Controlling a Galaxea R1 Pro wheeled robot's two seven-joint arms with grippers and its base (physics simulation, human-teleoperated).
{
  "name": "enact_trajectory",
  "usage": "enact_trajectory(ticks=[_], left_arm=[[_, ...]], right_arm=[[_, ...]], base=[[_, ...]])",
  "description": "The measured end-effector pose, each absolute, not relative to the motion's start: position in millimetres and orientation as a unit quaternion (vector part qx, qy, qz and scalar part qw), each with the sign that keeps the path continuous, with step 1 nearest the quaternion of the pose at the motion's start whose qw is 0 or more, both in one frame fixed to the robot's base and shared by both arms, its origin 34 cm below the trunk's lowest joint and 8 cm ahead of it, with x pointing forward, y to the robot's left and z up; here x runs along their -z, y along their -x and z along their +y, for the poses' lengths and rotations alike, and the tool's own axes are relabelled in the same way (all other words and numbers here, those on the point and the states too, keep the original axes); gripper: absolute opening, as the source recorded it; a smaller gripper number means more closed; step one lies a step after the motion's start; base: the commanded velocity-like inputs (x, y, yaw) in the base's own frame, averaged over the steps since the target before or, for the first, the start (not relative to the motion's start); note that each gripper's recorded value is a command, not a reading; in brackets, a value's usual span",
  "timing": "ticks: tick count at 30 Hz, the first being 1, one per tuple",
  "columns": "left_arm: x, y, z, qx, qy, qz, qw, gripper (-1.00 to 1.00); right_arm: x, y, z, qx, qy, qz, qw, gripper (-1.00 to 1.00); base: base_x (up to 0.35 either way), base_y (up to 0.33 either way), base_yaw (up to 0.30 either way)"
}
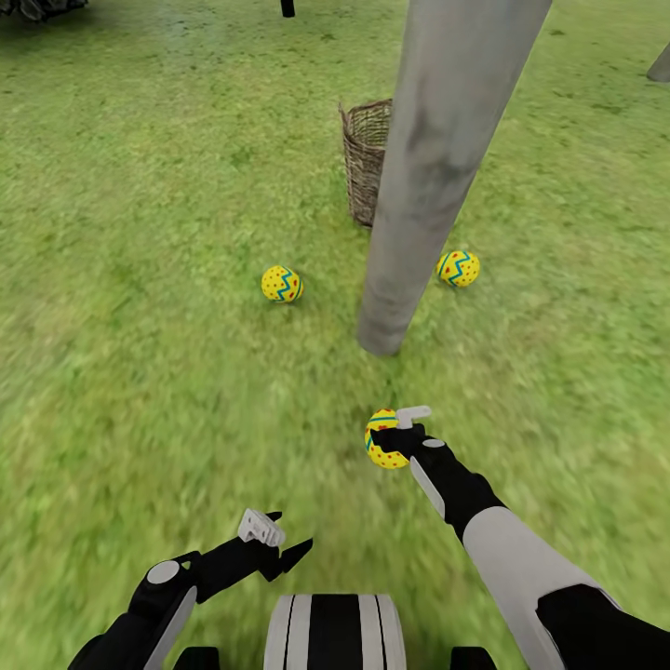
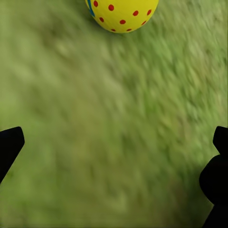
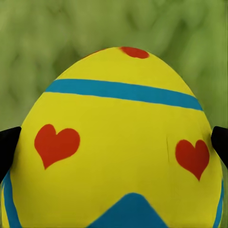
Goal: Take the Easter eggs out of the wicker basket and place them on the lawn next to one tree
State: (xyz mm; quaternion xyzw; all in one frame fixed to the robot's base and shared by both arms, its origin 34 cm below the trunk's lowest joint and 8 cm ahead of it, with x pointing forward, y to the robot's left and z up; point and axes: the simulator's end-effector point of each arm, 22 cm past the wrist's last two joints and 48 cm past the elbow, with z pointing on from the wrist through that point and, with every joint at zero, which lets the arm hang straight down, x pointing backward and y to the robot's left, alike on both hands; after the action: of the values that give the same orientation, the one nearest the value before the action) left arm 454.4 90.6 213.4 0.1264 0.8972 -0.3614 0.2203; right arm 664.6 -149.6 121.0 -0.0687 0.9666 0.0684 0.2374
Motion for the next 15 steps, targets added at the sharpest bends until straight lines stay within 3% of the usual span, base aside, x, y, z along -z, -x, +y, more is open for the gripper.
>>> enact_trajectory(ticks=[15], left_arm=[[-206.2, -448.1, 90.4, 0.363, -0.123, 0.899, 0.211, 1.0]], right_arm=[[-115.6, -667.4, -148.6, -0.07, 0.067, 0.963, 0.251, -1.0]], base=[[0.0, 0.0, 0.0]])
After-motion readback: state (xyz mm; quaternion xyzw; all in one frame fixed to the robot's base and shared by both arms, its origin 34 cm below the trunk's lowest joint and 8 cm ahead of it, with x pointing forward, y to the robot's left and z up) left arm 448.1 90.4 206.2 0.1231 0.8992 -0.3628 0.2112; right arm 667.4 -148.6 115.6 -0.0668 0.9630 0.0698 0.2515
